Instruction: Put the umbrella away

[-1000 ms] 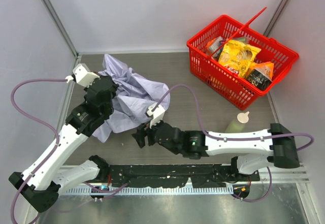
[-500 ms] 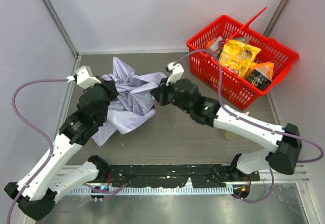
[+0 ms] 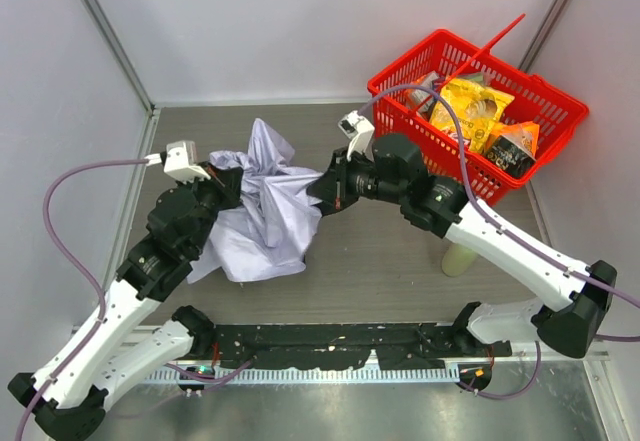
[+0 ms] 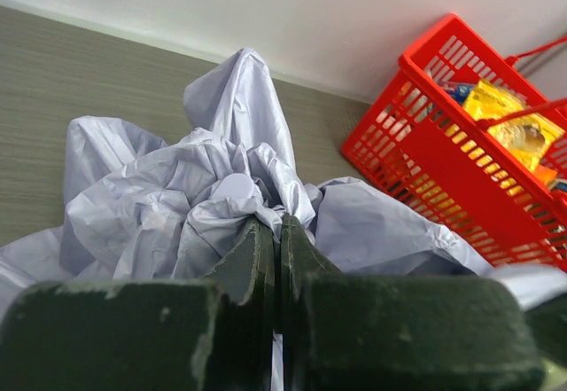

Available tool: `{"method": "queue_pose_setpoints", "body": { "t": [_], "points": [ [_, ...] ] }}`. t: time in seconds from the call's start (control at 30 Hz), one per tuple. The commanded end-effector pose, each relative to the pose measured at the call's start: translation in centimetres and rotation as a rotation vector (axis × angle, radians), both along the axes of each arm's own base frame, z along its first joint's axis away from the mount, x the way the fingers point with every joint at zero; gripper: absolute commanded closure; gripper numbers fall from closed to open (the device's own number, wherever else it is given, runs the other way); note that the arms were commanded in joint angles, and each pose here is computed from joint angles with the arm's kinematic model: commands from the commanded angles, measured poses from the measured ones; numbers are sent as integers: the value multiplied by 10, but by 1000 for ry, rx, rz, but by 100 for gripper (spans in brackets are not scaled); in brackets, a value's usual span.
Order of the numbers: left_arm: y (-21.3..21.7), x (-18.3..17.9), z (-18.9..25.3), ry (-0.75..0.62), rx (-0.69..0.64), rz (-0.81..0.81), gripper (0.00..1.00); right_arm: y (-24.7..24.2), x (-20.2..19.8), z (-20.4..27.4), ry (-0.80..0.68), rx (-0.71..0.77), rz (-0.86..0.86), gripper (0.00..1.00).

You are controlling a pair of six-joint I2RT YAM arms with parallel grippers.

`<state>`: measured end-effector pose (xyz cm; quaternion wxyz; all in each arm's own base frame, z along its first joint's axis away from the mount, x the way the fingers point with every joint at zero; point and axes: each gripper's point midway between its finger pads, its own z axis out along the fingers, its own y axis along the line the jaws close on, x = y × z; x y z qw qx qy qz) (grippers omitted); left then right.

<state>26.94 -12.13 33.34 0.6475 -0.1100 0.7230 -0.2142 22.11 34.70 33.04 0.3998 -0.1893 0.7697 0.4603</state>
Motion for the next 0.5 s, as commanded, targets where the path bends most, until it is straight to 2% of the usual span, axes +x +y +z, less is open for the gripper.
{"method": "queue_pose_setpoints", "body": {
  "t": [0.0, 0.13, 0.17, 0.2, 0.23, 0.27, 0.3, 0.33, 0.37, 0.4, 0.43, 0.47],
  "points": [
    [1, -13, 44, -159, -33, -58, 100, -46, 41, -29, -51, -166, -142, 99],
    [9, -19, 47, -166, -67, -37, 100, -69, 58, -54, -73, -226, -255, 98],
    [11, -20, 47, -162, -85, -25, 100, -69, 59, -59, -40, -240, -263, 92],
    [12, -18, 45, -149, -111, -4, 100, -65, 55, -60, -16, -229, -244, 78],
    [18, -15, 43, -133, -142, 40, 100, -51, 40, -61, 43, -174, -164, 72],
    [23, -12, 39, -121, -159, 83, 100, -40, 36, -50, 41, -105, -132, 61],
    [27, -8, 37, -124, -168, 119, 100, -33, 15, -55, 115, -46, -84, 56],
    [30, -5, 38, -138, -176, 144, 100, -25, 6, -42, 101, 38, -51, 45],
    [32, -1, 38, -145, -178, 169, 100, -23, -15, -50, 148, 76, -32, 41],
    [36, 3, 39, -151, -189, 201, 100, -23, -19, -51, 163, 149, -58, 33],
    [40, 6, 40, -149, -199, 234, 100, -19, -44, -37, 128, 220, -6, 28],
    [41, 9, 40, -141, -202, 255, 100, -18, -52, -30, 104, 308, 0, 22]
  ]
}}
